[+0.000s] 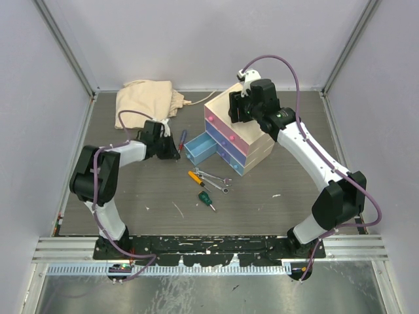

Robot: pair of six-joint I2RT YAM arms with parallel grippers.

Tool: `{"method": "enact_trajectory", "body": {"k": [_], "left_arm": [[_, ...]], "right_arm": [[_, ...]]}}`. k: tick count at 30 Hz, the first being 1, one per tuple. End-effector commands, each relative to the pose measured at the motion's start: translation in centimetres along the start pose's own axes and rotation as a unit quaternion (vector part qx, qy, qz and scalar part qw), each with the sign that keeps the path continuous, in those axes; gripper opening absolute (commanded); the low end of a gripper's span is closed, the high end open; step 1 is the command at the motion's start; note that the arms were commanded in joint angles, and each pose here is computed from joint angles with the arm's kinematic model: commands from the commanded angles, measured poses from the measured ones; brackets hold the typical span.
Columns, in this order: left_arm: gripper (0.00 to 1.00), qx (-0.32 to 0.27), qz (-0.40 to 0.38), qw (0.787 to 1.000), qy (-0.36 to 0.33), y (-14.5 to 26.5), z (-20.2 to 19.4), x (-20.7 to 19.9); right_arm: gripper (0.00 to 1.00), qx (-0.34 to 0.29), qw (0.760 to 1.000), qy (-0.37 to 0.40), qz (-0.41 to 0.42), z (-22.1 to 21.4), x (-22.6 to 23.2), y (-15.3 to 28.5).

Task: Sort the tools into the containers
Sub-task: Pick up the screwdriver from the center of the board, then place the screwdriver in the drawer.

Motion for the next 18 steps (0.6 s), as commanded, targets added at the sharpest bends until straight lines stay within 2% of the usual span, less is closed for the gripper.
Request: {"method": "enact_trajectory", "body": {"k": [1,18], "left_arm": [[0.00,-0.020,0.023,1.000,-0.005,2.5,0.6,-0.1],[0.00,-0.072,-0.010,0.996,-0.050,10.1,0.9,-3.0]], "right_arm": [[0.62,0.058,0.998,-0.004,0.007,-2.4,0.3,0.1],[0.62,0.027,0.999,-0.017,-0.006,-2.3,0.2,1.9]]}}
Point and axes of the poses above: each gripper's point midway between its finger pads, its own y axis back along the fingers, its own x axis along the line the jaws close on, z = x × y, the point moved 8 cm from there along y, back along the fingers, and after that the axes turned 5 degrees about y, right-handed, at the moved point
